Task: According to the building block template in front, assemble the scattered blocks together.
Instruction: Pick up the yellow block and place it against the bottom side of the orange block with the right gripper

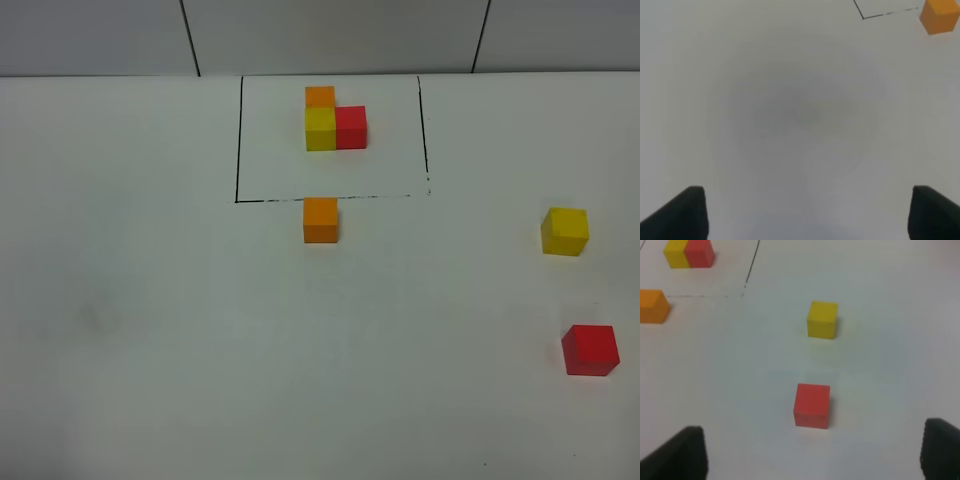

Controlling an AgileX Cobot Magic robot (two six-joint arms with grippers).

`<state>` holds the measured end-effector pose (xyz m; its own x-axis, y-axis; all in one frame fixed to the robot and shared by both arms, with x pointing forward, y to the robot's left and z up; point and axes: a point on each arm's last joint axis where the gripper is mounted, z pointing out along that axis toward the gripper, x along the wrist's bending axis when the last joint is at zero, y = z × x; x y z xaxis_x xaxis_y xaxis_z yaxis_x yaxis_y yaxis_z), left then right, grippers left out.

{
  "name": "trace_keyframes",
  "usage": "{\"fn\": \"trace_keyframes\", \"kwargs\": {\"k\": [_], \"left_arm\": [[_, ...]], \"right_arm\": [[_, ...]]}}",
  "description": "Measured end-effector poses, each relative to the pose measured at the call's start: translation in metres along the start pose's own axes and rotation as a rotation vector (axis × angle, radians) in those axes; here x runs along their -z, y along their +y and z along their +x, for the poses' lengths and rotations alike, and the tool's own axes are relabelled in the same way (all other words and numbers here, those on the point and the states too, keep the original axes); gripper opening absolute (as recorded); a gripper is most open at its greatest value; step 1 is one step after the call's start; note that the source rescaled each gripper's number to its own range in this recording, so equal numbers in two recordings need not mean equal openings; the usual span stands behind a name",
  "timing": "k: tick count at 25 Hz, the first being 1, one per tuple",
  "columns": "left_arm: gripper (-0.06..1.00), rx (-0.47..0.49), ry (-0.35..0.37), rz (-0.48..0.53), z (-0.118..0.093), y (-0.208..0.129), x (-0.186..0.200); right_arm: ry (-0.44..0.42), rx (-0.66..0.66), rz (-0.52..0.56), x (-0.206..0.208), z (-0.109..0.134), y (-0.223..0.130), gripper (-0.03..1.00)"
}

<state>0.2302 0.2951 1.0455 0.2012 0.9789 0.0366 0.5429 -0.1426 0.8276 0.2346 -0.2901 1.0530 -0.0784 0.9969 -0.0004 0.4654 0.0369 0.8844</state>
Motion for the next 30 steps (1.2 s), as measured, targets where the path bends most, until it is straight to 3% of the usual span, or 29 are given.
{"fn": "trace_keyframes", "kwargs": {"k": [18, 25, 30], "left_arm": [[0.73, -0.001, 0.003, -0.023, -0.0004, -0.0021, 0.0027], [0.72, 0.052, 0.083, -0.020, -0.0014, -0.0017, 0.0022], [0.72, 0.053, 0.086, -0.020, -0.0015, -0.0017, 0.0021]], "right_arm": [[0.000, 0.000, 0.000, 0.0000, 0.0000, 0.0000, 0.73], [0.000, 0.000, 0.000, 0.0000, 0.0000, 0.0000, 0.73], [0.000, 0.000, 0.000, 0.0000, 0.0000, 0.0000, 0.73]]}}
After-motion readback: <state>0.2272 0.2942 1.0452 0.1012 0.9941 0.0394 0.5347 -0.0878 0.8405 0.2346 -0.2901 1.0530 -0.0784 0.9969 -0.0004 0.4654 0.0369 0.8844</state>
